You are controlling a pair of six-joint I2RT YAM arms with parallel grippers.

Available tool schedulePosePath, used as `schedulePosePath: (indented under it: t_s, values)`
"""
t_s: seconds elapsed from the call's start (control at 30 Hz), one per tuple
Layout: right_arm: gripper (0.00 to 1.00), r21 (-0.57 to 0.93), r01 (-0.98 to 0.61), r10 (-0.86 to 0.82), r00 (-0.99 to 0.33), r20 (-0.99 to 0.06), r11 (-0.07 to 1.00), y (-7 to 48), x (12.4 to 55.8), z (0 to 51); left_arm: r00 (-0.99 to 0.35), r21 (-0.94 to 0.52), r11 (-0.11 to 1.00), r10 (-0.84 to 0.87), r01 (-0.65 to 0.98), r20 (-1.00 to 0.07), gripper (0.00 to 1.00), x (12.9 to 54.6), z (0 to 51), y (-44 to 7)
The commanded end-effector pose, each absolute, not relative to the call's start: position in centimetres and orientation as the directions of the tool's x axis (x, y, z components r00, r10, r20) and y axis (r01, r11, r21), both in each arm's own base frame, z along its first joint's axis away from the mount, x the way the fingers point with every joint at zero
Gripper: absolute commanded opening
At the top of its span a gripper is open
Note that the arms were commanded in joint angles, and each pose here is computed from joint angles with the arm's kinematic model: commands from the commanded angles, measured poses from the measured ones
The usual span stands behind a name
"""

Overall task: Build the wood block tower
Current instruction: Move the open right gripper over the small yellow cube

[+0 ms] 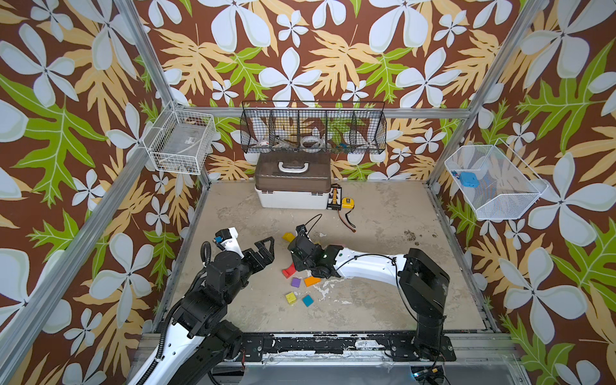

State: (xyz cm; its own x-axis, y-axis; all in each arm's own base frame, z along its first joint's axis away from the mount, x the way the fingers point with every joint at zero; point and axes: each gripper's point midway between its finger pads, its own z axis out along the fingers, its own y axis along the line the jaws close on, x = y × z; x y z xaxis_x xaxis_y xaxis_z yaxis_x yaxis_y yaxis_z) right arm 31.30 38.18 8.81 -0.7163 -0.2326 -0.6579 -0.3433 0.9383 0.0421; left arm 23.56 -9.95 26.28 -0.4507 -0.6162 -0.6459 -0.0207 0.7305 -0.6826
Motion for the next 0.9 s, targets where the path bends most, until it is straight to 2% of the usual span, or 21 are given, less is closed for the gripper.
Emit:
schedulePosePath:
  t_s: [0.0, 0.13, 0.3, 0.4, 0.57, 0.87]
  values:
    - [0.65, -0.016, -0.317, -0.256, -0.732, -0.631, 0.948, 37.1, 32.2, 8.1, -0.422, -0.641, 0.767, -0.589, -0.026, -0.689, 1.0, 23.7, 26.4, -9.2]
    - [0.65, -0.064, -0.276, -0.252, -0.731, -0.634, 0.959, 36.4, 33.6, 8.0, -0.429, -0.642, 0.766, -0.576, 0.011, -0.695, 1.0, 23.9, 25.3, -9.9]
    - [0.65, -0.084, -0.243, -0.241, -0.741, -0.627, 0.966, 35.3, 34.8, 7.7, -0.457, -0.606, 0.796, -0.542, -0.01, -0.705, 1.0, 24.3, 20.8, -10.0]
    - [0.65, -0.095, -0.227, -0.236, -0.752, -0.616, 0.969, 34.5, 35.4, 7.1, -0.504, -0.608, 0.792, -0.505, 0.052, -0.7, 1.0, 24.1, 18.6, -11.4]
    - [0.64, -0.103, -0.224, -0.241, -0.768, -0.593, 0.969, 33.7, 36.0, 6.1, -0.526, -0.639, 0.746, -0.472, 0.189, -0.707, 1.0, 23.7, 18.6, -13.7]
    - [0.62, -0.117, -0.239, -0.262, -0.785, -0.561, 0.964, 33.6, 36.8, 4.6, -0.537, -0.614, 0.774, -0.456, 0.154, -0.71, 1.0, 23.8, 17.7, -13.3]
